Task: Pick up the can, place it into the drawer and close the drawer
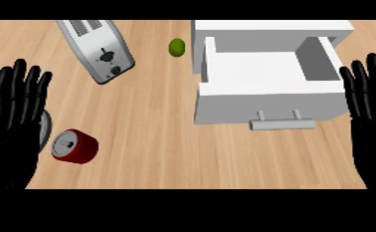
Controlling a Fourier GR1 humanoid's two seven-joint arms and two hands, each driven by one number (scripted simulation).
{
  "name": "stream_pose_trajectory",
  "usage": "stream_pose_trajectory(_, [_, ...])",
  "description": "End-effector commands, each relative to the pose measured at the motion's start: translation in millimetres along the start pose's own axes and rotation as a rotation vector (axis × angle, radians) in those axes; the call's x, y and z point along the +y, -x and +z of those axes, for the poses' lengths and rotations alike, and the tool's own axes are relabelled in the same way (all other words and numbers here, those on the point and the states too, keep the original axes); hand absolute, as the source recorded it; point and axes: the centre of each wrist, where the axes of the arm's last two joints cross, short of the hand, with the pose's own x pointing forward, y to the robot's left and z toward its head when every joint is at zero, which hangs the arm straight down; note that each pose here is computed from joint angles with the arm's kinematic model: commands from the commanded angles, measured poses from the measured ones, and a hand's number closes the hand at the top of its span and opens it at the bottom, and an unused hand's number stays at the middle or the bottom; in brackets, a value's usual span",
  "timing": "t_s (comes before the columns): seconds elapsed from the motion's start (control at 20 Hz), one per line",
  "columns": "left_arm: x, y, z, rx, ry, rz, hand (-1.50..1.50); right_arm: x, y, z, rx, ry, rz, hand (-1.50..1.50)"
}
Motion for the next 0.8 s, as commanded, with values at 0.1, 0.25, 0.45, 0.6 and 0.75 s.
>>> stream_pose_trajectory(0.1, [35.7,-8.4,13.6,-0.024,0.100,0.084,-1.50,-5.6,-1.4,3.4,-0.012,0.020,0.011,-1.50])
stream_pose_trajectory(0.25, [74.6,-22.6,40.0,-0.047,0.201,0.116,-1.50,10.3,1.7,-1.4,0.000,0.022,-0.027,-1.50])
stream_pose_trajectory(0.45, [104.3,3.8,56.8,0.368,-0.007,0.056,-1.50,0.4,11.2,16.9,0.294,0.131,-0.018,-1.50])
stream_pose_trajectory(0.6, [122.6,-13.6,71.1,0.381,0.003,0.075,-1.50,-14.0,15.6,20.4,0.283,0.131,0.000,-1.50])
stream_pose_trajectory(0.75, [130.3,-32.3,54.5,0.377,-0.013,0.073,-1.50,1.8,19.5,21.3,0.302,0.125,0.006,-1.50])
